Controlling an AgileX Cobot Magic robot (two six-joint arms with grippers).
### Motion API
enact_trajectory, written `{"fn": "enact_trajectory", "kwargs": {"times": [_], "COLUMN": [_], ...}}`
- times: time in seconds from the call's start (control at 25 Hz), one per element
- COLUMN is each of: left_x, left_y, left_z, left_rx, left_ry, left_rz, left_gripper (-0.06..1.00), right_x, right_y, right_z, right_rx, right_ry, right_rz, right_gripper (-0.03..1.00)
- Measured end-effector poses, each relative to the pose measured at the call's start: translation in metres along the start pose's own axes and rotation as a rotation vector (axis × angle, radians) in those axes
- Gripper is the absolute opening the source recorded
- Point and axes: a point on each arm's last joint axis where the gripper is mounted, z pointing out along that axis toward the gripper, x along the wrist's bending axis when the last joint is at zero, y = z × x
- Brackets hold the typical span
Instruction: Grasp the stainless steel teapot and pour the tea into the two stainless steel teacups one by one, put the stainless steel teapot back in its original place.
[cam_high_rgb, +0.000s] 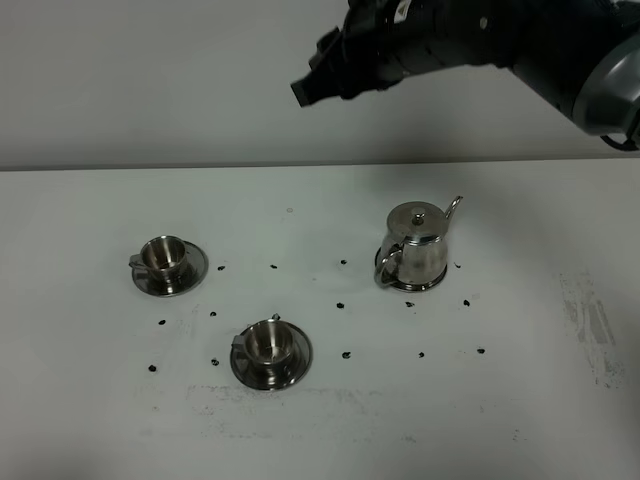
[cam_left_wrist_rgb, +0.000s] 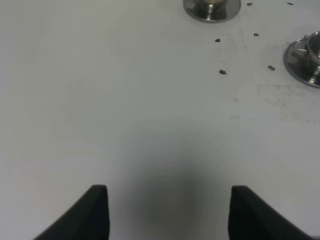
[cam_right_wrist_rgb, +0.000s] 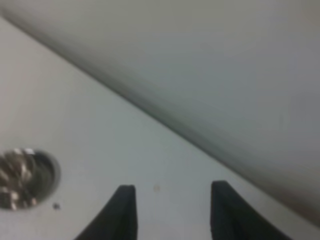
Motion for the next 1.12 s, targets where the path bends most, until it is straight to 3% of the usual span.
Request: {"fn": "enact_trajectory", "kwargs": {"times": [0.28,0.76,0.96,1.12], "left_x": [0.0,0.0,0.0,0.0], "left_y": [0.0,0.0,0.0,0.0], "left_z": [0.0,0.0,0.0,0.0], "left_rx": [0.0,0.0,0.001,0.001], "left_ry": [0.0,0.001,0.001,0.001], "left_rz": [0.0,0.0,0.002,0.002], "left_gripper": [0.53,0.53,0.53,0.53], "right_x": [0.014,0.075,0.078,0.062], "right_y": [-0.058,-0.12,-0.15,-0.162], "right_z": [0.027,0.071,0.1,0.111], "right_rx": [0.095,0.093,0.15,0.166], "right_ry": [-0.023,0.058,0.057,0.03], "right_rz": [0.089,0.107,0.118,0.144], "right_gripper": [0.34,0.34,0.34,0.34]}}
